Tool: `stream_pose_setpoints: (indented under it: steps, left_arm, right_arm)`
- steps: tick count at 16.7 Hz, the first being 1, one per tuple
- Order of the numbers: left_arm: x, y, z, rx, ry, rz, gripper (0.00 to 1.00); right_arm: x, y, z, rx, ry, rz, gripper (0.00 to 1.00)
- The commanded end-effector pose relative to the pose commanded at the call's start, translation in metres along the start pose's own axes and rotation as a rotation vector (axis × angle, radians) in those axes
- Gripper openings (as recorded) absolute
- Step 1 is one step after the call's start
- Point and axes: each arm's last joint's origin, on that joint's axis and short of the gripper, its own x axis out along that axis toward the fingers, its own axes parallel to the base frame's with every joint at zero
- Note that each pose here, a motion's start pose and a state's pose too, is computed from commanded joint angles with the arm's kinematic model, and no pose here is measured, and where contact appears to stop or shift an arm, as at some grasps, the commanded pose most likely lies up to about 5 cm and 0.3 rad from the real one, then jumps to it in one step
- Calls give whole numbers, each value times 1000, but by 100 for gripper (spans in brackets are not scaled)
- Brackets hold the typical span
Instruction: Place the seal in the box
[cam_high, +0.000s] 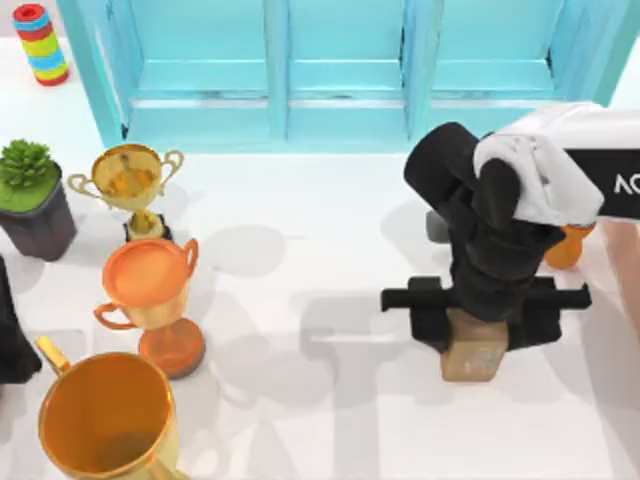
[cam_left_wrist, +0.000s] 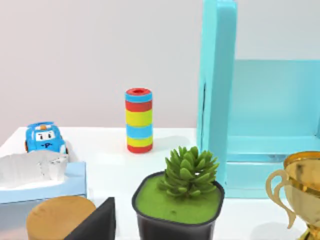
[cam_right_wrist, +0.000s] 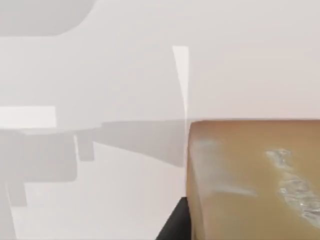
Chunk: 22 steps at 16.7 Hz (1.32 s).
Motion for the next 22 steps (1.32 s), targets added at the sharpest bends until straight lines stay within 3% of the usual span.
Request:
stream_pose_setpoints:
  steps: [4, 12, 19, 22]
  left_arm:
    - [0, 0, 0, 0, 0, 0, 100]
    - [0, 0, 0, 0, 0, 0, 100]
    - [0, 0, 0, 0, 0, 0, 100]
    - [0, 0, 0, 0, 0, 0, 100]
  right_arm:
    - [-12, 2, 3, 1, -8, 5, 0]
    - [-96, 0, 1, 3, 2, -3, 0]
    - [-100, -3, 3, 2, 2, -2, 0]
    - [-105, -31, 20, 2, 5, -3, 0]
